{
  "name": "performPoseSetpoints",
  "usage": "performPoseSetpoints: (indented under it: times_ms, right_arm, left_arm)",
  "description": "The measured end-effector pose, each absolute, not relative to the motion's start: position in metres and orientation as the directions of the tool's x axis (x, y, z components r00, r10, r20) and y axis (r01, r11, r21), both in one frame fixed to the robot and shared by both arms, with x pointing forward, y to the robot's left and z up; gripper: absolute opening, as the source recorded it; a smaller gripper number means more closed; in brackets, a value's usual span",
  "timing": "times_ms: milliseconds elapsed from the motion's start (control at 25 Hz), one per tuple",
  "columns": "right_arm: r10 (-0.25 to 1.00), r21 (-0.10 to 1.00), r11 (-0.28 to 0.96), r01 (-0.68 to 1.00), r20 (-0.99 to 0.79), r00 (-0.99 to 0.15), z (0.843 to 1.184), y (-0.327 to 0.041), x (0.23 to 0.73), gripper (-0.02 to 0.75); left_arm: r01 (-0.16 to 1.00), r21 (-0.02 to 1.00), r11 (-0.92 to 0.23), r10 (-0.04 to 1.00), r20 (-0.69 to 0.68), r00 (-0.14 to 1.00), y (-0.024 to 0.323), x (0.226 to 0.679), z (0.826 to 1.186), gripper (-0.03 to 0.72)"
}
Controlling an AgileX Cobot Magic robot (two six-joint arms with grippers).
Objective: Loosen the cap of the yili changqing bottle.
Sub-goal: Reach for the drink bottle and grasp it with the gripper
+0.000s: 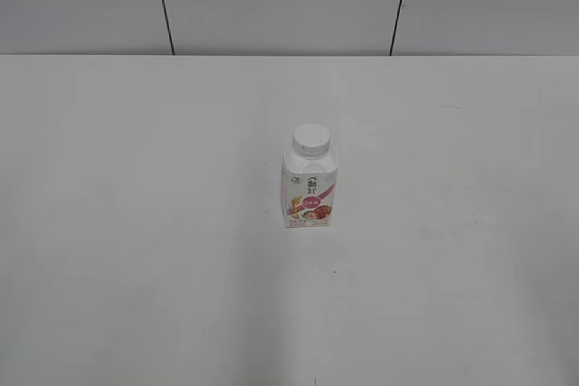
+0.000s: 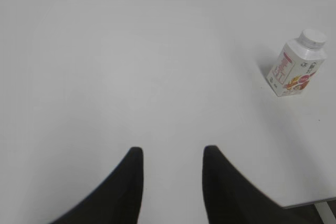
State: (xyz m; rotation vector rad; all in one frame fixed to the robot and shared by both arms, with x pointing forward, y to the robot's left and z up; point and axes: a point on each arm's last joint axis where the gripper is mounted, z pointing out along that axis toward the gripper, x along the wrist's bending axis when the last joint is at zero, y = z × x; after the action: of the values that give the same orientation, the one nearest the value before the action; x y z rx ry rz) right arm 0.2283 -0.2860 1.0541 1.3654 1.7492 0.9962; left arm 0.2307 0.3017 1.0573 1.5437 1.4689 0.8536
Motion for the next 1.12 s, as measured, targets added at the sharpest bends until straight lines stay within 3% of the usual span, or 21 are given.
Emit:
performPoseSetpoints:
  times_ms: [1120]
  right_arm:
    - [0.977,0.884,0.151,0.443,-0.064,-0.205,1.0541,-0.2860,0.2283,0.552]
  left_arm:
    - [0.407,0.913,0.022,0.994,-0.064,0.091,0.3017,0.2304,1.0619,0.244]
